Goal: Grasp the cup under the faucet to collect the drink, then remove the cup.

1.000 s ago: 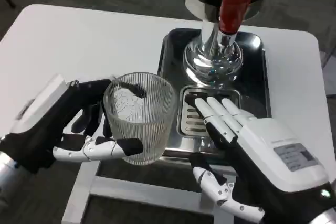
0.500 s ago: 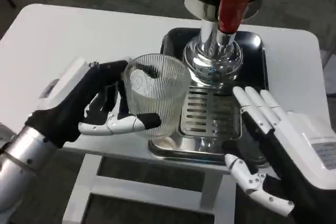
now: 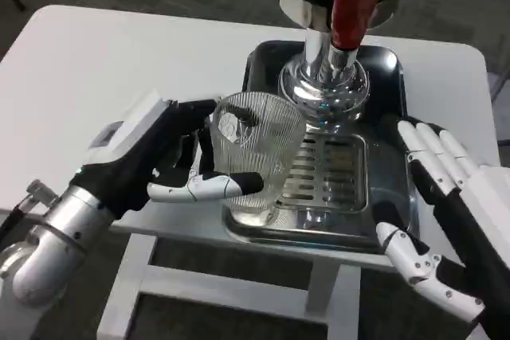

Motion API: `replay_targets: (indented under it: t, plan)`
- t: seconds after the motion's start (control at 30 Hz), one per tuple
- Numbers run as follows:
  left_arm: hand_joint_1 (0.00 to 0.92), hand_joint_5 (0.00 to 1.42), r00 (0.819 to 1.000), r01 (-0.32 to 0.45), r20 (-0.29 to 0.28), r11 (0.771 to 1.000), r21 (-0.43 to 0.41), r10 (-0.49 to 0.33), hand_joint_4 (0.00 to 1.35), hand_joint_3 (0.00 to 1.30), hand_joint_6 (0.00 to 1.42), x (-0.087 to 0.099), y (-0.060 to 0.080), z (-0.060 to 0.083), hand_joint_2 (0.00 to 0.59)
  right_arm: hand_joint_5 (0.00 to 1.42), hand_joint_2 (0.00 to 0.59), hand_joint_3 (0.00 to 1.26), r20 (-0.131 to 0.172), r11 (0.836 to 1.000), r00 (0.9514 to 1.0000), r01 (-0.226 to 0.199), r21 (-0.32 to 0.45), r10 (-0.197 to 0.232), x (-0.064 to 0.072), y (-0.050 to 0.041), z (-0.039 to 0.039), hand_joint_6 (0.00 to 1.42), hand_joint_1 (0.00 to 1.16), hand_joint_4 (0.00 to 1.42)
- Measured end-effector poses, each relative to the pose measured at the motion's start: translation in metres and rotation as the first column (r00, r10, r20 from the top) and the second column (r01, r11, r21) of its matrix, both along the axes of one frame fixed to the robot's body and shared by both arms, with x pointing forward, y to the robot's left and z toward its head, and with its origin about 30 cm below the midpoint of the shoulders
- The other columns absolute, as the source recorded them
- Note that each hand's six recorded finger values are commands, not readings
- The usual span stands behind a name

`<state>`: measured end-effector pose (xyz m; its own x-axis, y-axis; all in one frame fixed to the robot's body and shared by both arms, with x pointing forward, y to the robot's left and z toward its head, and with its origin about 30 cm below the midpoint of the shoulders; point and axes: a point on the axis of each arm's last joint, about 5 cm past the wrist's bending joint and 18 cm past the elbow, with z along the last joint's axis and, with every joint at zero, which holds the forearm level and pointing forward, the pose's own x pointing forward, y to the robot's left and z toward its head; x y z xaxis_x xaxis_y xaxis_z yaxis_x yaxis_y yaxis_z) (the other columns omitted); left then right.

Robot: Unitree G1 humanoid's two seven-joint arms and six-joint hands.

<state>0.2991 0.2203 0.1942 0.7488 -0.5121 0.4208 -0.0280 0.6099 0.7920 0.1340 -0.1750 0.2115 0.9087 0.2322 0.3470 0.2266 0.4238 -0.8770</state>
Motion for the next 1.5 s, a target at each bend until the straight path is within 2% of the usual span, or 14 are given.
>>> replay_targets:
  t: [0.07, 0.2, 0.4, 0.8, 1.07, 1.33, 1.5]
  plan:
    - [0.373, 1.27, 1.000, -0.004, -0.001, 1.000, 0.003, 0.004, 1.06, 0.91, 1.42, 0.003, -0.003, 0.000, 0.127, 0.00, 0.383, 0.00, 0.005, 1.000, 1.0000, -0.008, 0.006, 0.008, -0.001, -0.0007, 0.0017, 0.00, 0.09, 0.00]
    - [0.374, 1.27, 1.000, -0.009, 0.000, 1.000, 0.008, 0.009, 1.06, 0.91, 1.42, 0.009, -0.009, -0.001, 0.127, 0.00, 0.379, 0.00, -0.024, 0.999, 0.9992, -0.033, 0.002, 0.033, -0.002, -0.0021, 0.0028, 0.00, 0.10, 0.00]
    - [0.374, 1.27, 0.999, -0.018, 0.029, 1.000, 0.016, 0.017, 1.06, 0.91, 1.42, 0.018, -0.019, 0.000, 0.127, 0.00, 0.393, 0.00, -0.034, 0.998, 0.9976, -0.060, 0.031, 0.061, -0.002, -0.0010, 0.0018, 0.00, 0.10, 0.00]
    - [0.374, 1.23, 0.999, -0.014, 0.049, 0.998, 0.061, 0.011, 1.02, 0.90, 1.42, 0.032, -0.032, 0.010, 0.129, 0.00, 0.412, 0.00, -0.040, 0.995, 0.9962, -0.075, 0.064, 0.077, -0.003, -0.0007, -0.0001, 0.01, 0.09, 0.00]
    - [0.369, 1.16, 0.999, 0.008, 0.046, 0.996, 0.092, -0.013, 0.93, 0.83, 1.42, 0.037, -0.040, 0.016, 0.133, 0.00, 0.416, 0.00, -0.049, 0.994, 0.9955, -0.077, 0.079, 0.081, -0.006, -0.0010, -0.0016, 0.02, 0.08, 0.00]
    - [0.321, 1.04, 0.998, 0.042, 0.035, 0.989, 0.141, -0.047, 0.75, 0.67, 1.42, 0.039, -0.045, 0.023, 0.143, 0.00, 0.423, 0.00, -0.057, 0.993, 0.9952, -0.074, 0.094, 0.080, -0.008, -0.0018, -0.0034, 0.02, 0.08, 0.00]
    - [0.249, 0.91, 0.999, 0.040, 0.029, 0.987, 0.155, -0.045, 0.57, 0.57, 1.36, 0.041, -0.046, 0.025, 0.148, 0.00, 0.429, 0.00, -0.055, 0.992, 0.9950, -0.077, 0.101, 0.083, -0.009, -0.0022, -0.0036, 0.03, 0.08, 0.00]
